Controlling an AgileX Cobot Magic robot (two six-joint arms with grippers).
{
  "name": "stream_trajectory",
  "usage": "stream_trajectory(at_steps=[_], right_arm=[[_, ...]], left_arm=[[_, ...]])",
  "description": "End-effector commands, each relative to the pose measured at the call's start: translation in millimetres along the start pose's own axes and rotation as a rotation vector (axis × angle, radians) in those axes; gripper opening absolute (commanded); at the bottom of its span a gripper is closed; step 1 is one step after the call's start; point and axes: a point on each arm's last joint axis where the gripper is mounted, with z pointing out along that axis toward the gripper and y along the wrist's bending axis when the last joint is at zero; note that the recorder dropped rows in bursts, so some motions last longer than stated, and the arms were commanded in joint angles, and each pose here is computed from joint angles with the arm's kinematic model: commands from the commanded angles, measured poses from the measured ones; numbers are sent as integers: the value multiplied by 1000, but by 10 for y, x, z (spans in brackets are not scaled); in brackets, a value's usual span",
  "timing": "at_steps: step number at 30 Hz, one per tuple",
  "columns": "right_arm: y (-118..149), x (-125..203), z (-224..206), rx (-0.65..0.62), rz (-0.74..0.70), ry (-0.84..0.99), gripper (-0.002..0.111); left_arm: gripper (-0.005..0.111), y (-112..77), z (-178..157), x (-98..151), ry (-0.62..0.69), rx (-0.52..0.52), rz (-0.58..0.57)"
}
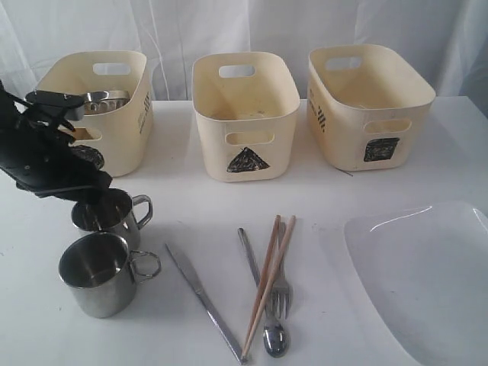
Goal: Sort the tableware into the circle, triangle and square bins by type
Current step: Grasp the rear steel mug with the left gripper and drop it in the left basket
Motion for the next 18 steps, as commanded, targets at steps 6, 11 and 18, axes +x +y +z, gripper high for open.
stream_trajectory(at_steps=[6, 11, 18], right_arm=[[-4, -2, -3, 6, -4, -8, 0], [-4, -2, -3, 6, -4, -8, 0], [-4, -2, -3, 6, -4, -8, 0]], left_arm=[[16, 32, 314, 118, 77, -5, 48], [0, 37, 17, -67, -96, -41, 67], [0, 38, -1598, -404, -542, -278, 289]])
